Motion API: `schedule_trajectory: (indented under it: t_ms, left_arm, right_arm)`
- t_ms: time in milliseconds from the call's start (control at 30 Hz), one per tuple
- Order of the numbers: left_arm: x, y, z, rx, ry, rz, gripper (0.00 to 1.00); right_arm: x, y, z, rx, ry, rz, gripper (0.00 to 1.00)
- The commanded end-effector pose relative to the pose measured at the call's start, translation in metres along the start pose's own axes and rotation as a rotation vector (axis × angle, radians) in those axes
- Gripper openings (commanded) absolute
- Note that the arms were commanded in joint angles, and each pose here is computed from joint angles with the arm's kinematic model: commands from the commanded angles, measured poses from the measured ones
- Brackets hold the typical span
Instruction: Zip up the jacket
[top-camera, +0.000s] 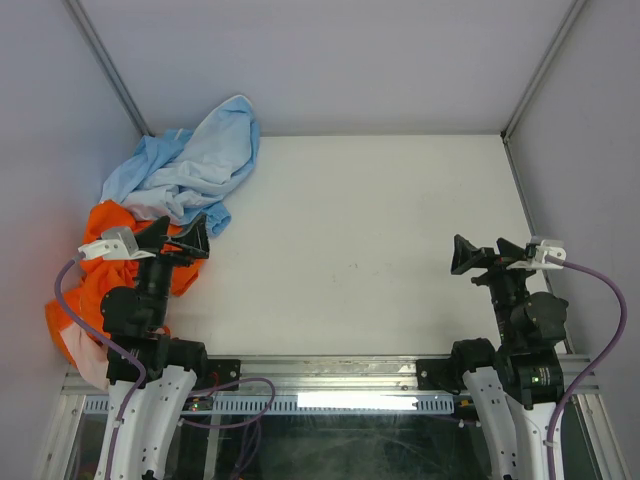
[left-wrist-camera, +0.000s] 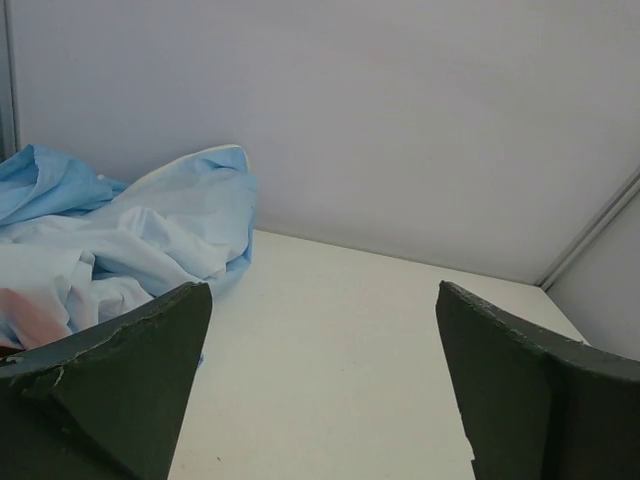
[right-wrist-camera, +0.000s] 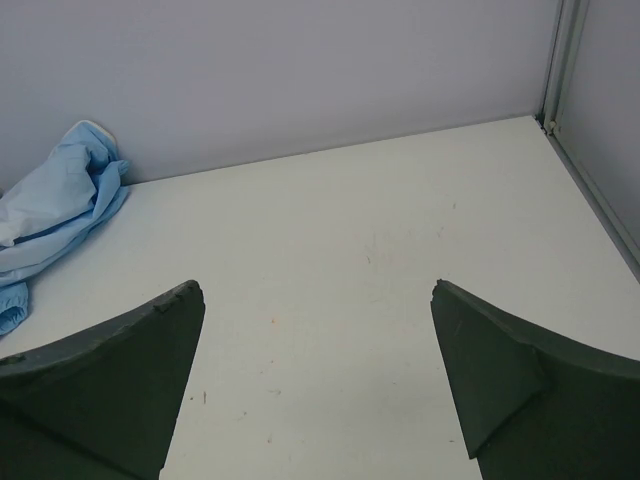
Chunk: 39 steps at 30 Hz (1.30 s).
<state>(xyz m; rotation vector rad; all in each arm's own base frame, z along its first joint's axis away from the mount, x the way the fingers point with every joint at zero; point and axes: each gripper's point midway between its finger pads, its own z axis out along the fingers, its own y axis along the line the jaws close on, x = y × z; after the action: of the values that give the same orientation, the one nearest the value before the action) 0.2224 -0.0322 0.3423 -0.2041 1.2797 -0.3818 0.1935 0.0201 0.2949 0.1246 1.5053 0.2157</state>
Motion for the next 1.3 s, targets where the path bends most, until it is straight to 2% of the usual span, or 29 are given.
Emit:
schedule_trajectory:
  t_ms: [0, 233, 400, 533, 700, 833, 933, 1067, 1267]
  left_arm:
    - [-0.015, 0.003, 0.003, -0.019, -0.061, 0.022, 0.99]
    - [-0.005, 0.013, 0.009, -0.074, -0.027, 0.006, 0.99]
    - [0.005, 0.030, 0.017, -0.174, 0.028, 0.000, 0.99]
    - [0.030, 0.058, 0.024, -0.342, 0.157, 0.004, 0.99]
    - [0.082, 0.112, 0.021, -0.646, 0.367, 0.061, 0.99]
    - [0.103, 0.147, 0.021, -0.841, 0.485, 0.110, 0.99]
    - [0.109, 0.172, 0.016, -0.992, 0.525, 0.122, 0.99]
    - [0.111, 0.204, 0.006, -1.142, 0.513, 0.099, 0.99]
    - [0.159, 0.254, -0.022, -1.301, 0.624, -0.094, 0.99]
  right_arm:
    - [-0.020, 0.001, 0.003, 0.002, -0.067, 0.004, 1.00]
    - [-0.017, -0.002, 0.002, 0.022, -0.063, 0.006, 1.00]
    - [-0.016, -0.004, 0.002, 0.031, -0.063, 0.012, 1.00]
    - [-0.011, -0.003, 0.006, 0.028, -0.035, 0.011, 0.99]
    - [-0.009, 0.000, 0.007, 0.008, -0.028, 0.005, 0.99]
    - [-0.008, 0.003, 0.007, -0.014, -0.027, -0.007, 1.00]
    - [-0.007, 0.008, 0.006, -0.043, -0.021, -0.014, 1.00]
    - [-0.006, 0.010, 0.007, -0.056, -0.018, -0.017, 0.99]
    - [-0.006, 0.014, 0.005, -0.082, -0.023, -0.021, 0.99]
